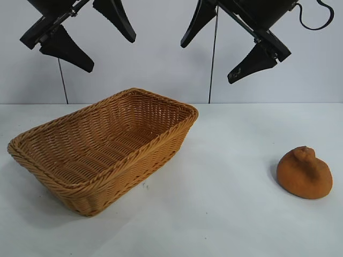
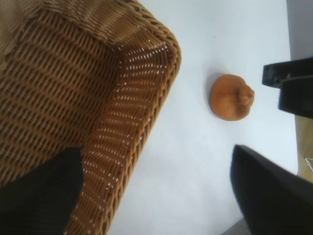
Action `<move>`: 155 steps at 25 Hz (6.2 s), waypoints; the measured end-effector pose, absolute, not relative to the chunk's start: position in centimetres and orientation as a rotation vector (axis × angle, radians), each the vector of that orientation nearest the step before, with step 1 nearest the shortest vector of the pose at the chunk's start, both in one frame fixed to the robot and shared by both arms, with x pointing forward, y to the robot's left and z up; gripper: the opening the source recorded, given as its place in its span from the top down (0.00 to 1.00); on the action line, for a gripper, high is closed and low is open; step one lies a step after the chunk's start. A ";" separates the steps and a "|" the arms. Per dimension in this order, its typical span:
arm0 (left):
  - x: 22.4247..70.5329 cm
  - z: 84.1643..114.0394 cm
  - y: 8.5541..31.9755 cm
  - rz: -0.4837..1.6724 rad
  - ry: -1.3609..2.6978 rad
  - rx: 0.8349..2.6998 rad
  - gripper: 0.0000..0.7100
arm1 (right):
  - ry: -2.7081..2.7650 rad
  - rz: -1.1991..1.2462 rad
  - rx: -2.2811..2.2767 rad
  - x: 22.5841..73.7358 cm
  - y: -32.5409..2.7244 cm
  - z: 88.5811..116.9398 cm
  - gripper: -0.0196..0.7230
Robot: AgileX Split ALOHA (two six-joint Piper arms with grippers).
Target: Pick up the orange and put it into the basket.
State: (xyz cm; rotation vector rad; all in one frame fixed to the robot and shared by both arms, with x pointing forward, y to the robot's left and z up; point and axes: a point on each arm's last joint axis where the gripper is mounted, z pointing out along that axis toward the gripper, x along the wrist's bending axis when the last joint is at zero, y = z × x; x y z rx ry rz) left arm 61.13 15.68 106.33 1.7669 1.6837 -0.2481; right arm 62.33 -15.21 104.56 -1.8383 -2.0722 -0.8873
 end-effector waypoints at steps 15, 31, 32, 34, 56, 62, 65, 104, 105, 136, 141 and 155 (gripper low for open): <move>61.1 106.3 15.7 -0.248 1.684 1.767 0.17 | -2.070 -0.889 -1.838 62.3 -15.2 104.6 0.04; 61.2 106.4 15.7 -0.241 1.683 1.761 0.17 | -2.068 -0.890 -1.838 62.3 -15.2 104.6 0.04; 61.2 106.4 15.7 -0.237 1.682 1.759 0.17 | -2.068 -0.890 -1.838 62.3 -15.2 104.6 0.04; 61.3 106.4 15.8 -0.233 1.685 1.754 0.17 | -2.068 -0.890 -1.838 62.3 -15.2 104.6 0.04; 54.6 105.3 23.0 -0.134 2.233 1.317 0.17 | -2.064 -0.893 -1.837 62.3 -15.2 104.6 0.04; 53.4 101.6 23.4 -0.169 2.376 1.172 0.17 | -2.064 -0.893 -1.837 62.3 -15.2 104.6 0.04; 53.3 100.0 23.5 -0.185 2.429 1.150 0.17 | -2.063 -0.894 -1.837 62.3 -15.2 104.6 0.04; 55.3 91.1 21.6 -0.305 2.553 1.212 0.88 | -2.051 -0.880 -1.824 62.2 -15.1 104.6 0.04; 55.9 91.7 21.8 -0.298 2.512 1.264 0.88 | -2.051 -0.878 -1.822 62.1 -15.1 104.6 0.04; 63.7 91.8 17.5 -0.398 2.143 2.028 0.83 | -2.048 -0.842 -1.801 61.8 -15.0 104.6 0.04; 63.7 91.8 17.4 -0.411 2.147 2.011 0.31 | -2.048 -0.839 -1.800 61.8 -15.0 104.6 0.04; 62.2 102.9 20.4 0.054 1.968 2.071 0.10 | -2.048 -0.821 -1.790 61.7 -15.0 104.5 0.04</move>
